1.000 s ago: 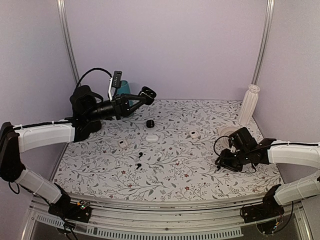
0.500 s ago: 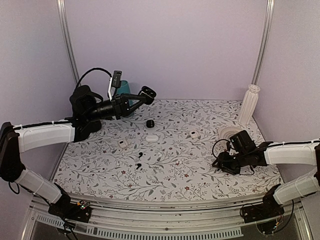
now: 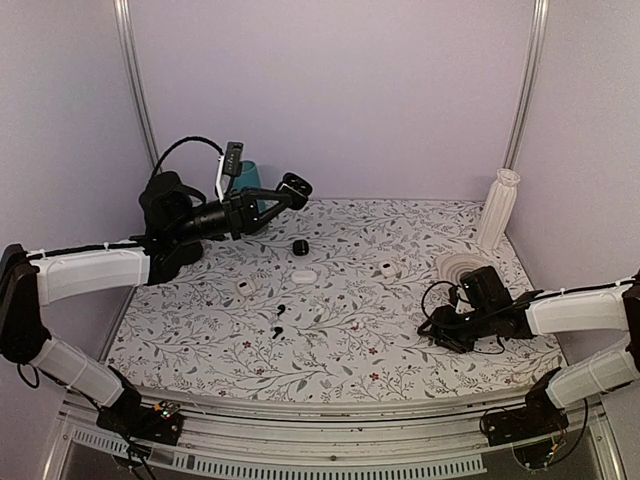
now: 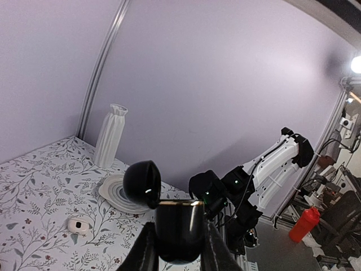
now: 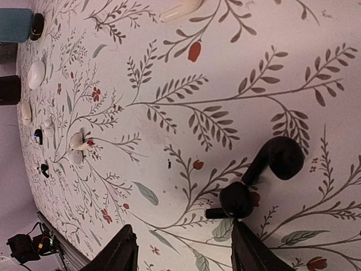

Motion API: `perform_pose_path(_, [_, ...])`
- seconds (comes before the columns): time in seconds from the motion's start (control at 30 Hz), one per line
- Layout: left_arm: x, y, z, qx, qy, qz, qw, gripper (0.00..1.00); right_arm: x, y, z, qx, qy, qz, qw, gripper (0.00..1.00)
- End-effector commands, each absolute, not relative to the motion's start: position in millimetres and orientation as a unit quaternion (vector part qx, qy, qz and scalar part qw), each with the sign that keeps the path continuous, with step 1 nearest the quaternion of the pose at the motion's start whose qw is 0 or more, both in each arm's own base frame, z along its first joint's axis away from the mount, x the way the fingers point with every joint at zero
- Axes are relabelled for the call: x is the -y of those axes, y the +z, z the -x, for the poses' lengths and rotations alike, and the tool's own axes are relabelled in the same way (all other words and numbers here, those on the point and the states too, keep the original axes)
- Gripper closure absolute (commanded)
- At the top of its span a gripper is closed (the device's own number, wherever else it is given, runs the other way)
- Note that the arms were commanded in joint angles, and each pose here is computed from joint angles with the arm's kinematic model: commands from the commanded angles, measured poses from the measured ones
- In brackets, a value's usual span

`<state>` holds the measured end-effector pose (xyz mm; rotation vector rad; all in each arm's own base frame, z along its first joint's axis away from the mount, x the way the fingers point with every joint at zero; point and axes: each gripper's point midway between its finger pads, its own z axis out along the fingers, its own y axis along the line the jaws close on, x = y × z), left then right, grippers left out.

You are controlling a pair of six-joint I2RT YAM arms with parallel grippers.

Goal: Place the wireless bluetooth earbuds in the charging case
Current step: Adjust the right earbud at the center of the board.

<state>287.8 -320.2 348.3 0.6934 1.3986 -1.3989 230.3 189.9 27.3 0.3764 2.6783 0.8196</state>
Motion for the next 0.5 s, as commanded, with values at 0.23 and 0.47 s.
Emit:
perform_pose_path(0.23, [314.6, 348.8, -287.9, -0.572, -0.576, -0.285, 0.510, 1.00, -205.9, 34.9, -238.7, -0.933, 0.302, -0.126, 0.151, 0.43])
perform_pose_path(0.47, [314.0, 349.4, -288.4, -0.572, -0.574, -0.286, 0.511, 1.00, -183.1, 39.0, -227.5, -0.944, 0.256, -0.133, 0.158, 0.44])
